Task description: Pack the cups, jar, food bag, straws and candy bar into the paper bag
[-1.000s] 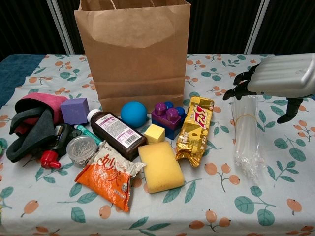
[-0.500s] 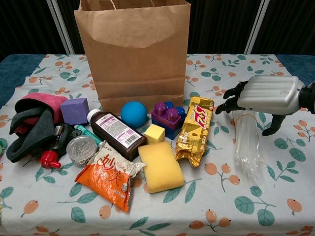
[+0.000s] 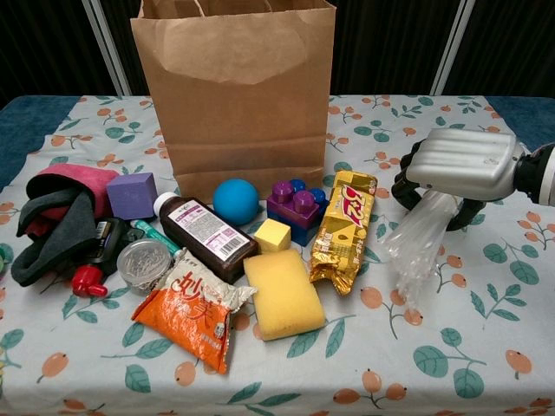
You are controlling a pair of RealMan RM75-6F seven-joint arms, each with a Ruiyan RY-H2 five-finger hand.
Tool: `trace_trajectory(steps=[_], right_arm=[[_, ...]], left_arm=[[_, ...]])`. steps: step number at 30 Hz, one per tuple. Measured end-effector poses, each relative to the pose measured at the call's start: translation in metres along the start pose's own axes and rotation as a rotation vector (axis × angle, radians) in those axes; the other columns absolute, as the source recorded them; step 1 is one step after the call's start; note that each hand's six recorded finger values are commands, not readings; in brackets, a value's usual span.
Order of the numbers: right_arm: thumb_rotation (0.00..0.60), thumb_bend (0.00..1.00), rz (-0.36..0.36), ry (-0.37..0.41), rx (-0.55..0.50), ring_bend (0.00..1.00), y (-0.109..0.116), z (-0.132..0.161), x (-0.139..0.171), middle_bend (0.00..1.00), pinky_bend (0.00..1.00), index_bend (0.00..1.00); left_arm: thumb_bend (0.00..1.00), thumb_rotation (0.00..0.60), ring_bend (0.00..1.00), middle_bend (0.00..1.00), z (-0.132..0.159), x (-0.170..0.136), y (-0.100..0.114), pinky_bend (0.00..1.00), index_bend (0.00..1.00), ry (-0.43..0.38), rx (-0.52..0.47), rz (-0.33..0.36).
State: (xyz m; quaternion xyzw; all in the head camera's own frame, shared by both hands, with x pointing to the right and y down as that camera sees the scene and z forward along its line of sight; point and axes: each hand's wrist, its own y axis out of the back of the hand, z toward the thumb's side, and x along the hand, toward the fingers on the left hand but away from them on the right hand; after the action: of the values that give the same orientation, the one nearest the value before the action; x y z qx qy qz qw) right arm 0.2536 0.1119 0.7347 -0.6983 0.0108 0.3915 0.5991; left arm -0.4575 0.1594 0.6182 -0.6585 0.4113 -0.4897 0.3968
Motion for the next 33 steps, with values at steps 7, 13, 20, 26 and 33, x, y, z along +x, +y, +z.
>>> trace_trajectory(steps=[7,13,20,26,33], right_arm=[[0.6,0.18,-0.073,-0.026,-0.028,0.47,0.024,-0.01,0.009,0.6,0.51,0.69],[0.6,0.18,-0.227,-0.082,-0.13,0.47,0.088,-0.023,0.019,0.61,0.52,0.7],[0.6,0.18,-0.486,-0.216,-0.403,0.48,0.198,-0.056,0.03,0.63,0.52,0.72],[0.6,0.18,-0.646,-0.318,-0.79,0.48,0.241,-0.088,0.009,0.62,0.52,0.73],[0.6,0.18,-0.689,-0.23,-1.187,0.48,0.267,-0.057,-0.061,0.62,0.52,0.73]], left_arm=[[0.13,0.6,0.15,0.24,0.005,-0.001,0.0,0.25,0.23,-0.012,-0.015,-0.002],[0.13,0.6,0.15,0.24,0.012,0.0,-0.002,0.25,0.23,-0.031,-0.029,-0.006],[0.13,0.6,0.15,0.24,0.017,-0.001,-0.004,0.25,0.23,-0.043,-0.045,-0.009],[0.13,0.6,0.15,0.24,0.014,-0.003,-0.001,0.25,0.23,-0.041,-0.042,-0.005],[0.13,0.6,0.16,0.24,0.011,-0.003,0.005,0.25,0.23,-0.035,-0.034,0.002]])
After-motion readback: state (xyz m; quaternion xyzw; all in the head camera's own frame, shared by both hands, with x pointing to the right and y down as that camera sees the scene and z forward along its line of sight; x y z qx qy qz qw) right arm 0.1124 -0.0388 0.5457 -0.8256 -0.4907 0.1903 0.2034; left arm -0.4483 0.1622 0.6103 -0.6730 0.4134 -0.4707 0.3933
